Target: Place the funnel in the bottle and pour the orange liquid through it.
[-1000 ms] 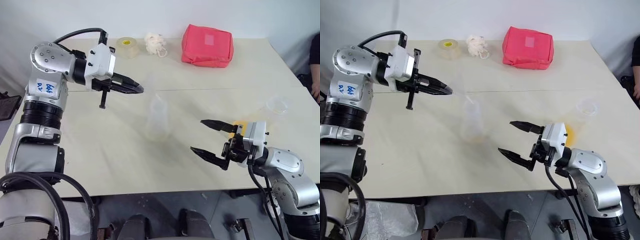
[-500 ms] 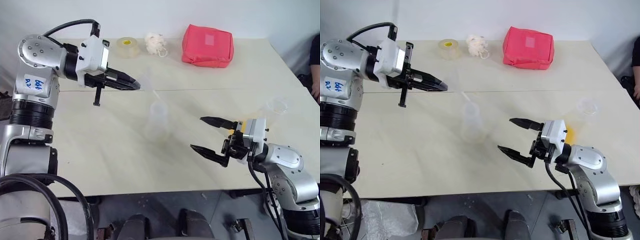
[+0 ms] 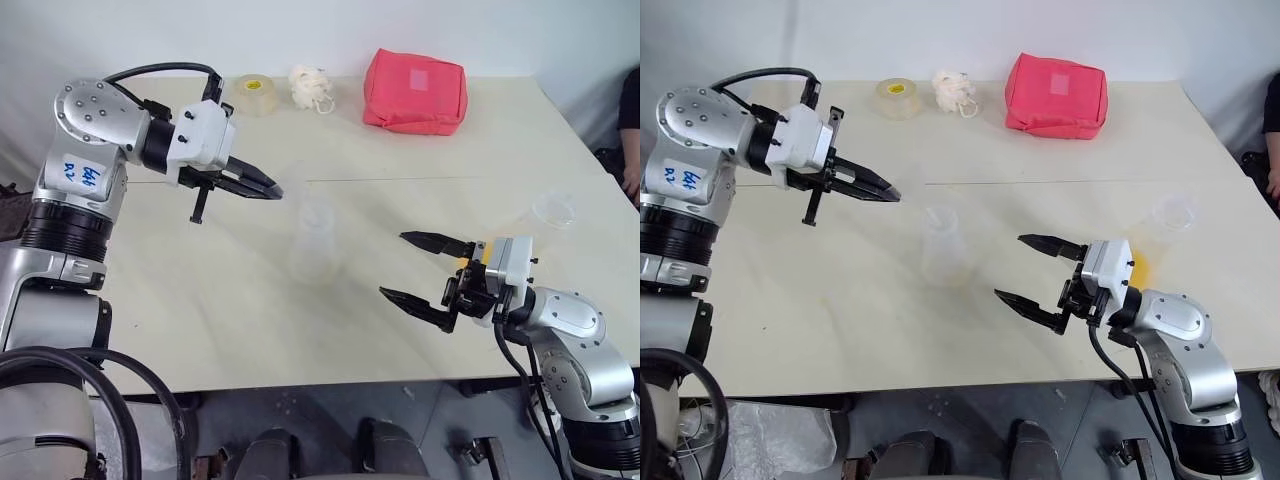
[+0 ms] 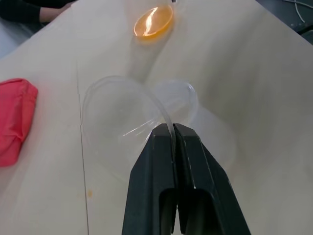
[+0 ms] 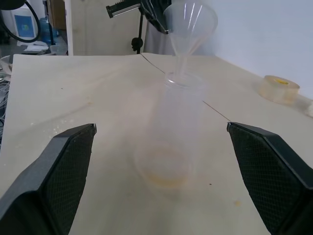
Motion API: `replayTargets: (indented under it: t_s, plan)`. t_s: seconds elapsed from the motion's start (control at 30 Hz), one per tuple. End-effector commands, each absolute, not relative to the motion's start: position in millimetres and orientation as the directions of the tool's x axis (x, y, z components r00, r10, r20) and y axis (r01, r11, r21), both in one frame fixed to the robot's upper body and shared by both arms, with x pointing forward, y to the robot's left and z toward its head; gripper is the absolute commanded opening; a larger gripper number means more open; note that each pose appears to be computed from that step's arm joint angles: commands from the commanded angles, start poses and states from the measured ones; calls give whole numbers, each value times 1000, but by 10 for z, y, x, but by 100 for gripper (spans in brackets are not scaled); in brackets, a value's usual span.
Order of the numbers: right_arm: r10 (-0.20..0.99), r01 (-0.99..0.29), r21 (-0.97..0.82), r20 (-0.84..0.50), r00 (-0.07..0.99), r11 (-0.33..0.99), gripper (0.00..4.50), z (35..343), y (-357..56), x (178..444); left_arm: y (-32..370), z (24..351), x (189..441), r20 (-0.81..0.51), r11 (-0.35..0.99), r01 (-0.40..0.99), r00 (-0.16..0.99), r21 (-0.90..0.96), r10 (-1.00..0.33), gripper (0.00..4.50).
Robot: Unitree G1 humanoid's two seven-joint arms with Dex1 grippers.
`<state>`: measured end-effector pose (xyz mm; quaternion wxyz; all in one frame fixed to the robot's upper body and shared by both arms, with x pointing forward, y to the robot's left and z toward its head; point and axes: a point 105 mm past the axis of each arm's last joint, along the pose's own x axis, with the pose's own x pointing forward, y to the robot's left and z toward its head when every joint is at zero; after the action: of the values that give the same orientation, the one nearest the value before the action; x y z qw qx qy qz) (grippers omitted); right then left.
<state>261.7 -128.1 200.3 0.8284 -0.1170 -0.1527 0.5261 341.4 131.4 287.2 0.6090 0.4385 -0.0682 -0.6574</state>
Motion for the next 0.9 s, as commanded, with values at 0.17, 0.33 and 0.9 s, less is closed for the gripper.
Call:
replayTargets:
  t_s: [0.17,0.33,0.9]
  plan:
    - [904,-825,-371,154,398,426,450,2030,-1273,2574,1253,2940,3343,-594,-411,667,59,622,-803,4]
    - [903,-824,-369,158,401,430,450,2021,-1263,2566,1194,2974,3349,-602,-430,654,48,623,-797,4]
    - [896,-812,-380,161,413,442,450,2014,-1283,2537,1117,3045,3284,-597,-446,660,4,604,-802,448]
